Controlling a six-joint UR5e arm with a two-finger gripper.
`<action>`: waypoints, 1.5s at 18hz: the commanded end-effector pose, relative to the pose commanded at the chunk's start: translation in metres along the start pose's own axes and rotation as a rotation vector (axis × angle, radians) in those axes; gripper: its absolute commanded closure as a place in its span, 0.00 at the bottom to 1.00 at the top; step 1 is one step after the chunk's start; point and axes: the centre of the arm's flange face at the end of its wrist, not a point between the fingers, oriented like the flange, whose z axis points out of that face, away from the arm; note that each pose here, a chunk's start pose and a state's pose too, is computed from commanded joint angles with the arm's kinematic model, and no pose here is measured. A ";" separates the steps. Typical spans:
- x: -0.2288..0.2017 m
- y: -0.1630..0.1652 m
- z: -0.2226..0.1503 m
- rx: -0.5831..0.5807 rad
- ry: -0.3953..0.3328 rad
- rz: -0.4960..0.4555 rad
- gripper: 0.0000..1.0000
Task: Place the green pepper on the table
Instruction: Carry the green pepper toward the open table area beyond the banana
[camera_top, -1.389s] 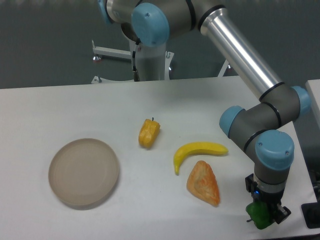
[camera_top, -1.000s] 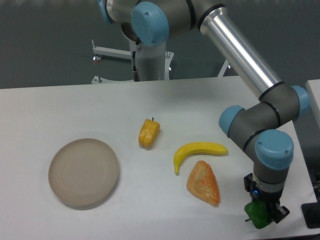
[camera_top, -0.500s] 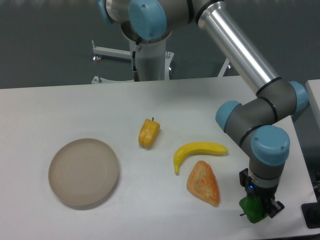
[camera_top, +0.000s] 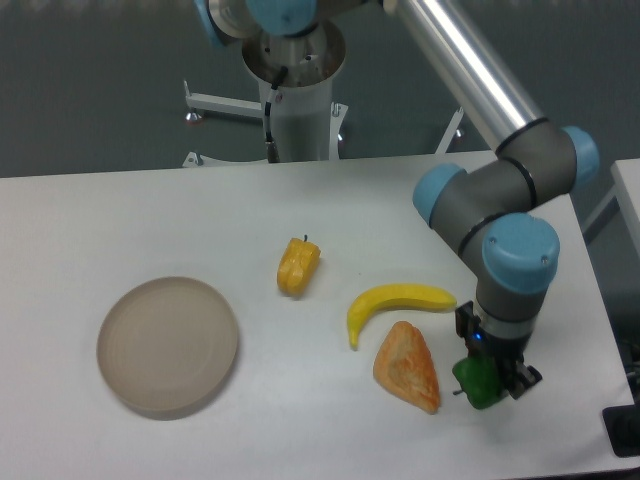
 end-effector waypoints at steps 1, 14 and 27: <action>0.005 0.006 -0.004 0.008 0.004 -0.006 0.59; 0.091 0.117 0.012 0.077 0.136 0.185 0.60; 0.150 0.121 0.031 0.190 0.195 0.155 0.59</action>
